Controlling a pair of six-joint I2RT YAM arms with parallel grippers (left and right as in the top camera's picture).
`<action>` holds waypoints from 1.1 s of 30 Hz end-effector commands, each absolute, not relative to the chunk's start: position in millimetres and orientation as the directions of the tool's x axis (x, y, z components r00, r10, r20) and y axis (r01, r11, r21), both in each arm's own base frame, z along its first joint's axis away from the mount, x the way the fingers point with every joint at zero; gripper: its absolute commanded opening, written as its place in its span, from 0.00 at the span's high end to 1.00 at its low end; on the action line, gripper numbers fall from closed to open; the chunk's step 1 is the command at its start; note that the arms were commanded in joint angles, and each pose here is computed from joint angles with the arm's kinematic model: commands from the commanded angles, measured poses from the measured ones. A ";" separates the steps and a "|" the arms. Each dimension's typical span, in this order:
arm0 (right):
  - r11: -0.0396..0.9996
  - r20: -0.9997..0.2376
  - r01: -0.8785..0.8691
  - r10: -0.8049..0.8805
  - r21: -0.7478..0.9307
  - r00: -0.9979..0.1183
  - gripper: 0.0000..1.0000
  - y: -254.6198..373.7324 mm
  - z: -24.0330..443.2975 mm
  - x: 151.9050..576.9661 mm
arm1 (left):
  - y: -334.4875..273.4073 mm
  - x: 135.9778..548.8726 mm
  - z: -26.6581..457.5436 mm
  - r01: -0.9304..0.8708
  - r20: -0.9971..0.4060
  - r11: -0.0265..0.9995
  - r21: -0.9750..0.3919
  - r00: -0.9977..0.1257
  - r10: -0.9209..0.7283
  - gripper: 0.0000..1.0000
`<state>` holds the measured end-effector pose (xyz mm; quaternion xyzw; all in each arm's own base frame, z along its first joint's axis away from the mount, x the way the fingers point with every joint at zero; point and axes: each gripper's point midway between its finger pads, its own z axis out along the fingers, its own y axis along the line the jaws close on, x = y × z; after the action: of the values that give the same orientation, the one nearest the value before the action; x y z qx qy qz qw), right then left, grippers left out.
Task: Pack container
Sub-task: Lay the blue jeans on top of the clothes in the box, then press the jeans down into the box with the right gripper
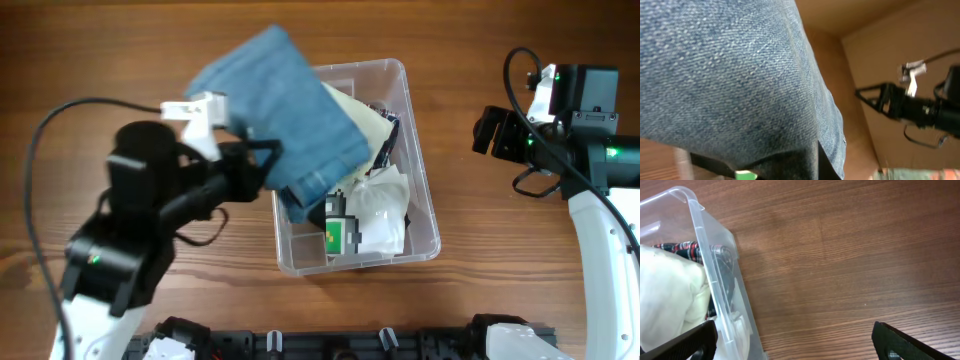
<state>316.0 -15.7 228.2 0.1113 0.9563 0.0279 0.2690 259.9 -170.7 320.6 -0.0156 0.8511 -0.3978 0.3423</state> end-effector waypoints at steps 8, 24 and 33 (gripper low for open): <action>0.971 -0.500 0.196 0.238 0.134 -0.833 0.00 -12.1 227.9 314.7 | -257.9 238.2 244.9 0.333 -0.399 0.654 -0.679 -0.916 0.052 0.96; 0.930 -0.571 -0.246 -0.048 0.275 -0.820 0.45 68.8 248.5 312.6 | -161.5 286.9 253.2 0.132 -0.551 0.948 -0.288 -0.833 -0.051 0.00; 0.728 -0.603 -0.673 -0.480 0.132 -0.637 0.95 222.7 227.8 283.2 | -122.8 275.7 295.0 0.063 -0.683 0.971 -0.230 -0.721 -0.115 0.00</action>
<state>283.3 190.1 249.9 -0.2880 0.8911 0.1896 0.2949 270.4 -131.3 295.4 -0.0061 0.9198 -0.1448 0.3646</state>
